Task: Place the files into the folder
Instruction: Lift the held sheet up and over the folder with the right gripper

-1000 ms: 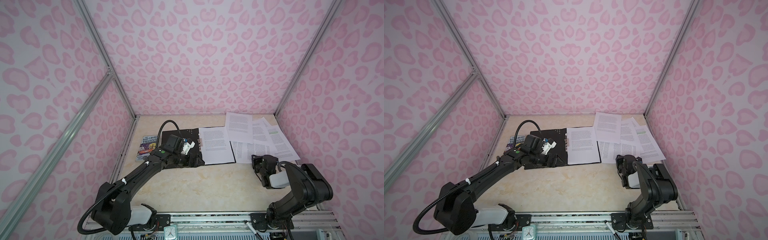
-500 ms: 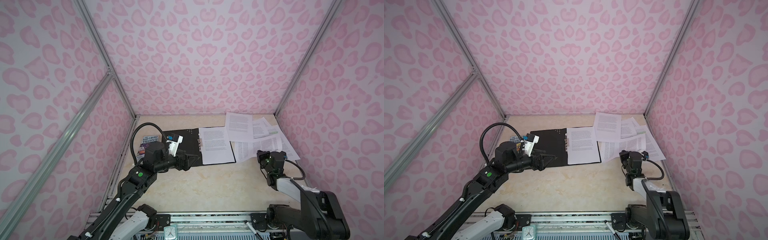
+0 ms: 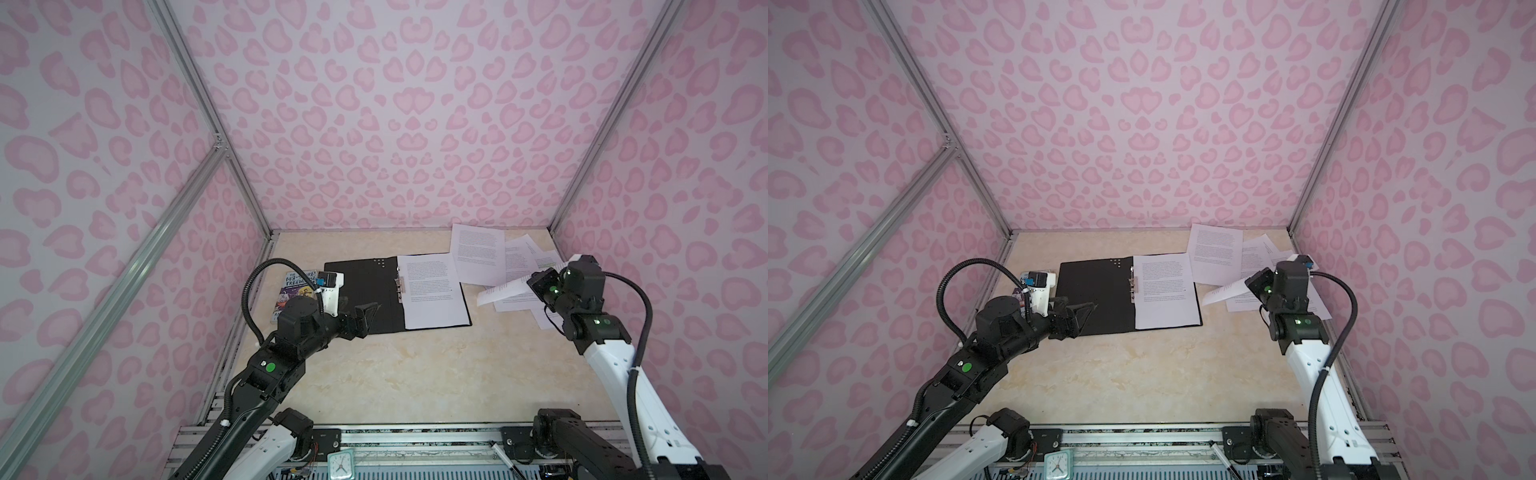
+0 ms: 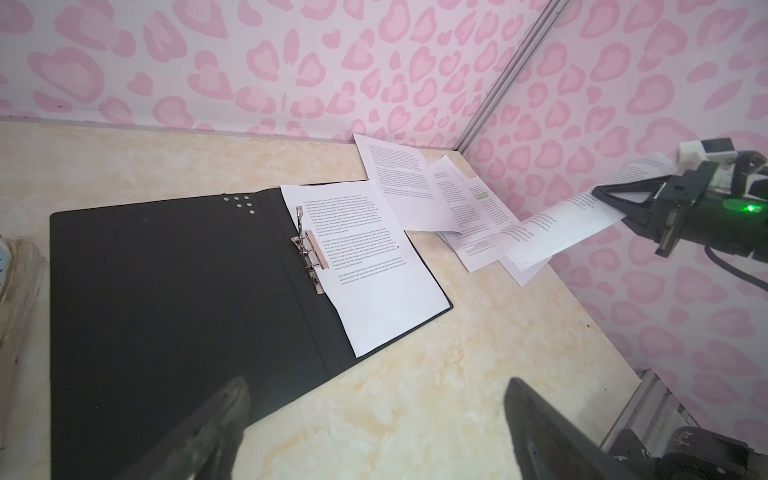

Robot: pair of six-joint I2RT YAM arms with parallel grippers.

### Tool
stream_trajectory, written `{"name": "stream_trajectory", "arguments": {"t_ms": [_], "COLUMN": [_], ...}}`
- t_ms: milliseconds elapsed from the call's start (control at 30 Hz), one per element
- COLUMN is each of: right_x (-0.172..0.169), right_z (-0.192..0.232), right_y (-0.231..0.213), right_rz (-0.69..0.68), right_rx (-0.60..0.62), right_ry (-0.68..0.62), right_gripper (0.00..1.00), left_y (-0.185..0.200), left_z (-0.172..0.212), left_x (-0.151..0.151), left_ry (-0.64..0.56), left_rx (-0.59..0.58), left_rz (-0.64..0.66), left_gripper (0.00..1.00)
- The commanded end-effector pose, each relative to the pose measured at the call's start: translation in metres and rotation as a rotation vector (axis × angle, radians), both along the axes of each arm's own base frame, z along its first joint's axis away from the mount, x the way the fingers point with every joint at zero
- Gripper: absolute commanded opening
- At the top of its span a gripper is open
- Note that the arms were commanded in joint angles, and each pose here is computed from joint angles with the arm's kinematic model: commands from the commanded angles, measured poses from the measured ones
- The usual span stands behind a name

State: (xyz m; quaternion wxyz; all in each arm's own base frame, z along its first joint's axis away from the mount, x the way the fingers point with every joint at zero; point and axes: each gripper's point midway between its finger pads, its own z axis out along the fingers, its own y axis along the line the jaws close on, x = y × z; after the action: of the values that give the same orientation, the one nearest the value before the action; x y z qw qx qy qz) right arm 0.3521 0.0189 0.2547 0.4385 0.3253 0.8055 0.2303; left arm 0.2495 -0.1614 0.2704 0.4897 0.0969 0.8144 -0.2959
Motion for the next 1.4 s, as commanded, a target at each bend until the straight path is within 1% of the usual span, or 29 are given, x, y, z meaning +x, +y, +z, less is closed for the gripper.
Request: {"name": "stream_trajectory", "arguments": {"t_ms": [0,67,100,200,267,300,333,400,533,600,667,700,733,800,867,900,933,967,1000,1033,1067,1100,1167,1200,1367], "right_x": [0.010,0.026,0.032,0.047,0.047,0.048,0.046,0.044,0.045,0.045,0.047,0.050,0.050,0.052,0.053,0.056,0.056,0.058,0.059,0.063,0.067,0.070,0.074,0.074,0.086], "right_z": [0.004,0.013,0.019,0.034,0.038,0.052,0.054,0.057,0.049,0.016,-0.010,-0.021,-0.034,-0.068,-0.102,-0.115,-0.129,-0.145,-0.159,-0.174,-0.184,-0.188,-0.184,-0.193,-0.190], "right_y": [0.051,0.086,0.103,0.155,0.184,0.197,0.207,0.218,0.218,0.206,0.190,0.179,0.170,0.144,0.123,0.118,0.118,0.120,0.122,0.117,0.114,0.115,0.124,0.127,0.134], "right_rz": [0.242,0.366,0.423,0.596,0.688,0.732,0.773,0.823,0.866,0.860,0.864,0.866,0.874,0.878,0.885,0.915,0.962,1.021,1.051,1.054,1.054,1.058,1.089,1.110,1.127], "right_rx": [-0.066,-0.093,-0.079,0.014,0.044,0.064,0.095,0.162,0.244,0.262,0.214,0.151,0.083,-0.136,-0.282,-0.356,-0.388,-0.392,-0.379,-0.387,-0.400,-0.394,-0.359,-0.348,-0.358], "right_ry": [0.076,0.083,0.072,0.041,0.045,0.017,0.015,0.008,0.022,0.111,0.185,0.226,0.279,0.413,0.561,0.617,0.664,0.714,0.753,0.799,0.817,0.813,0.764,0.773,0.753], "right_gripper": [0.00,0.00,0.00,0.00,0.00,0.00,0.00,0.00,0.00,0.00,0.00,0.00,0.00,0.00,0.00,0.00,0.00,0.00,0.00,0.00,0.00,0.00,0.00,0.00,0.00], "left_y": [0.000,0.001,0.003,0.004,0.005,0.006,0.006,0.006,0.007,0.007,0.007,0.007,0.007,0.008,0.008,0.008,0.008,0.008,0.008,0.008,0.009,0.011,0.013,0.013,0.011], "left_z": [0.008,0.008,0.008,0.008,0.008,0.008,0.007,0.007,0.010,0.010,0.010,0.010,0.011,0.011,0.012,0.012,0.012,0.013,0.014,0.015,0.015,0.014,0.015,0.014,0.014], "left_x": [0.000,0.000,0.001,0.000,0.000,0.001,0.001,0.001,0.002,0.001,0.001,0.001,0.000,0.000,0.000,0.000,0.000,-0.001,-0.001,-0.001,-0.001,-0.001,-0.002,-0.002,-0.002], "left_ry": [-0.028,-0.030,-0.032,-0.032,-0.038,-0.037,-0.036,-0.037,-0.039,-0.040,-0.040,-0.042,-0.045,-0.047,-0.050,-0.050,-0.049,-0.053,-0.056,-0.059,-0.059,-0.059,-0.064,-0.064,-0.060], "left_rx": [-0.007,-0.006,-0.006,-0.002,-0.002,-0.001,-0.001,-0.001,-0.011,-0.013,-0.016,-0.017,-0.017,-0.018,-0.019,-0.019,-0.021,-0.024,-0.026,-0.026,-0.022,-0.019,-0.017,-0.017,-0.025], "left_rz": [-0.003,0.003,0.009,0.011,0.016,0.019,0.022,0.022,0.025,0.024,0.022,0.021,0.021,0.022,0.023,0.022,0.023,0.020,0.017,0.017,0.023,0.030,0.036,0.039,0.031], "left_gripper": [0.97,0.97,0.97,0.97,0.97,0.97,0.97,0.97,0.97,0.97,0.97,0.97,0.97,0.97,0.97,0.97,0.97,0.97,0.97,0.97,0.97,0.97,0.97,0.97,0.97]}}
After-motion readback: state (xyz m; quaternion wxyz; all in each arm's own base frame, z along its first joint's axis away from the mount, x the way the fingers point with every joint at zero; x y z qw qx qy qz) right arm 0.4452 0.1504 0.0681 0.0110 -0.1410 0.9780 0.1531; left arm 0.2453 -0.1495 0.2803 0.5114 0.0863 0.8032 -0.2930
